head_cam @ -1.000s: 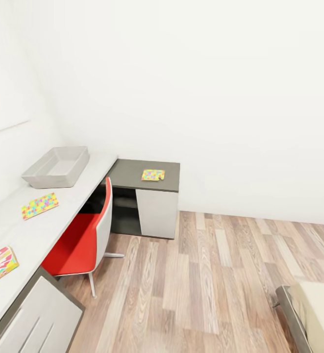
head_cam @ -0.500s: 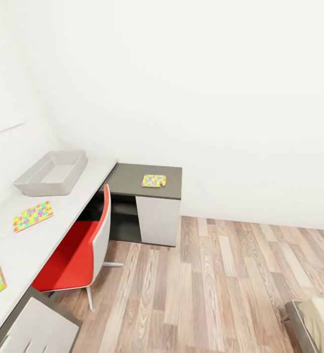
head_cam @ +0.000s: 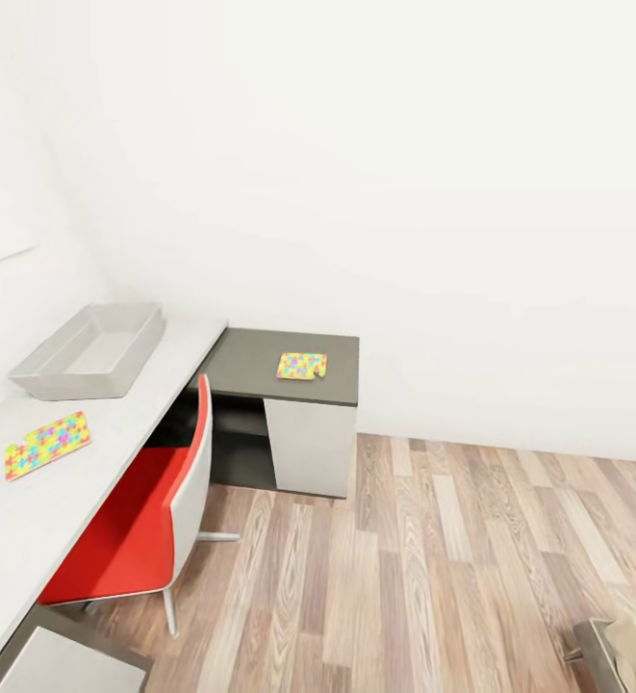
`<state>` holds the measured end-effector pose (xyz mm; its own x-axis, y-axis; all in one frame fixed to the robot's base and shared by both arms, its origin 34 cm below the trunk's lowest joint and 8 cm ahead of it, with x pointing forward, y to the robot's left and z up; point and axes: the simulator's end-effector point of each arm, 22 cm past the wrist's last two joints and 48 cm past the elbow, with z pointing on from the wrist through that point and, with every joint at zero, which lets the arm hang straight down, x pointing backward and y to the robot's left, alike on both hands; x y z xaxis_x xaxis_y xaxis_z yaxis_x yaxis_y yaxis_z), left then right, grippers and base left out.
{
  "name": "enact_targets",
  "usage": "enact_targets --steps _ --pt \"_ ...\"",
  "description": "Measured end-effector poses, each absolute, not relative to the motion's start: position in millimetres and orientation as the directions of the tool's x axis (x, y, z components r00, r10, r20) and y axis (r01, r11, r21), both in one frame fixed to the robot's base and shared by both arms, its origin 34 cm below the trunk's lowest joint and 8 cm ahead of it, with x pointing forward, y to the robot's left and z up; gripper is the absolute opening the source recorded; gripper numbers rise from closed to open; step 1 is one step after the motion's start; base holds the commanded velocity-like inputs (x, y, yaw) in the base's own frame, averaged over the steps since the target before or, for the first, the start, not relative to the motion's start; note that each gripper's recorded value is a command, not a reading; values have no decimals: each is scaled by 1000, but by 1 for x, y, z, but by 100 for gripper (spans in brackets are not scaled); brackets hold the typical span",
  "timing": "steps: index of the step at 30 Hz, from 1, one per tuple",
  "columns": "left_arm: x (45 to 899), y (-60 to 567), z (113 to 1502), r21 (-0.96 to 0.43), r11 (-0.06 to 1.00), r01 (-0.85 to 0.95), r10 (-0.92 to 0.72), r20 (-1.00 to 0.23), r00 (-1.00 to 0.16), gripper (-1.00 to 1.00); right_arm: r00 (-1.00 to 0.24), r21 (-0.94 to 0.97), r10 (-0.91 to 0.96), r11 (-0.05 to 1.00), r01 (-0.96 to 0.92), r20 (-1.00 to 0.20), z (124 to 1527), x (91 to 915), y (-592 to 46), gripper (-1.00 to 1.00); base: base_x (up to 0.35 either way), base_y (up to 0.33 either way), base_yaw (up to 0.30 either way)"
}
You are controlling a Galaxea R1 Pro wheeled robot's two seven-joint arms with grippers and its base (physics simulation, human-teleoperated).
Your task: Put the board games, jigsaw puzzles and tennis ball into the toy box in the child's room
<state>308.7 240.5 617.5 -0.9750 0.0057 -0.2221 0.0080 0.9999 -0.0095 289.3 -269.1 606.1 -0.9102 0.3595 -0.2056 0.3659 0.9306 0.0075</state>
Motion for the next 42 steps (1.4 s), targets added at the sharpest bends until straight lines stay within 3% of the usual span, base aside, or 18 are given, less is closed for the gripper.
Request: enact_targets --steps 42 --pt "308 240 617 -9 1000 8 6 -221 -975 100 -912 11 357 932 363 -203 606 289 -266 100 169 0 -52"
